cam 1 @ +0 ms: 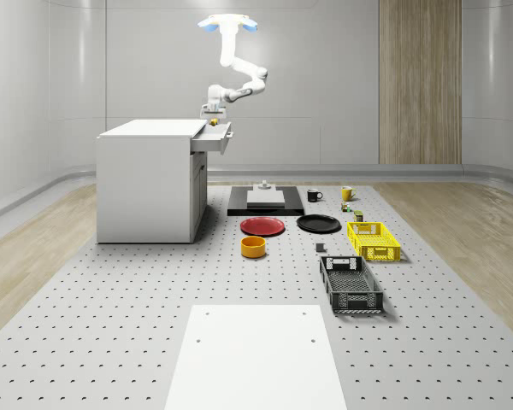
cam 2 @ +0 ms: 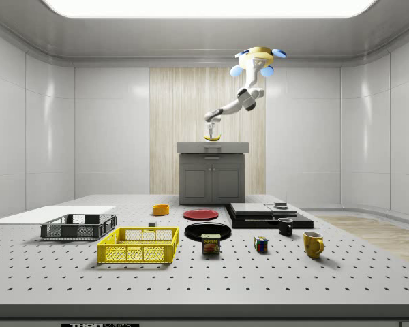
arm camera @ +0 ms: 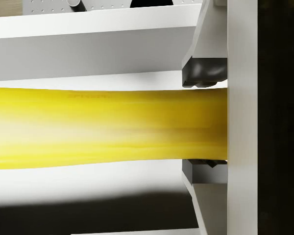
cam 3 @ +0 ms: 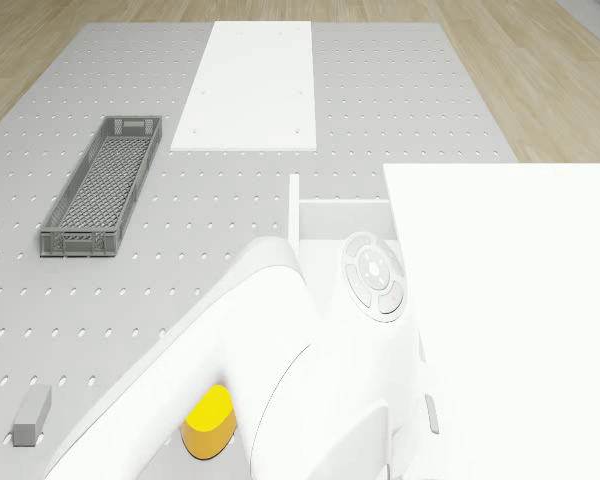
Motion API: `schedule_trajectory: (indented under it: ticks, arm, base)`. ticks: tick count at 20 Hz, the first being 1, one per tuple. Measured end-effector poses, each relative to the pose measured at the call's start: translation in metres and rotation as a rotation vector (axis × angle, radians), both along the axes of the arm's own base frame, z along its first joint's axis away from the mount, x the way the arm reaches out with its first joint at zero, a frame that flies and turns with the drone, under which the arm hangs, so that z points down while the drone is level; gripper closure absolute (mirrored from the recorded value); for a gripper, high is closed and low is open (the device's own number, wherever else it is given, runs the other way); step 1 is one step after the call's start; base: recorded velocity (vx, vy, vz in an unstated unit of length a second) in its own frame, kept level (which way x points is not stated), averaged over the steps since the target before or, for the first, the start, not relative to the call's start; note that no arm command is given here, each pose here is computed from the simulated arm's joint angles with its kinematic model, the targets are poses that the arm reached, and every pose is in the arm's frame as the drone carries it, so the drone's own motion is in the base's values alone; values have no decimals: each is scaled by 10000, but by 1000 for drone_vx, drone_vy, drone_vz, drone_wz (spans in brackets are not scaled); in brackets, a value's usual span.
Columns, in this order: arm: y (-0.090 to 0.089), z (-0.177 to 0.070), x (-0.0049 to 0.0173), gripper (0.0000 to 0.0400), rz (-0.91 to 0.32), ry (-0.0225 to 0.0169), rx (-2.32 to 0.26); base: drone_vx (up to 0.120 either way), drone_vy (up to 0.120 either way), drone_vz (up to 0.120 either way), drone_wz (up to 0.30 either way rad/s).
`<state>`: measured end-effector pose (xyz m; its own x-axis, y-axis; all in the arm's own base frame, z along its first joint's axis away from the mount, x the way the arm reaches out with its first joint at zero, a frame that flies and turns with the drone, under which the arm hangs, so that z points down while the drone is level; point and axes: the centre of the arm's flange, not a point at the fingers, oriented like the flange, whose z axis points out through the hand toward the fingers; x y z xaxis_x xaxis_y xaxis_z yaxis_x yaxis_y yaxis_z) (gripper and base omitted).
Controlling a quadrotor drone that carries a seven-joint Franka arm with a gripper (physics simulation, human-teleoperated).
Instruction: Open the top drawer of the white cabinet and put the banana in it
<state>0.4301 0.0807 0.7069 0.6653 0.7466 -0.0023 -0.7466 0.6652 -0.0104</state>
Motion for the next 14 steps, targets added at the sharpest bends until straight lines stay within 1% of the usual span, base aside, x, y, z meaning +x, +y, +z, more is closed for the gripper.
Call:
schedule_trajectory:
  ticks: [9,13,14]
  arm:
    - [0,326,-1,207,-1,-3,-1]
    - [0,425,-1,207,0,-4,-2]
    - [-1,440,-1,192,1,-3,1]
  base:
    - [0,0,0,0]
    - [0,0,0,0]
    - [0,0,0,0]
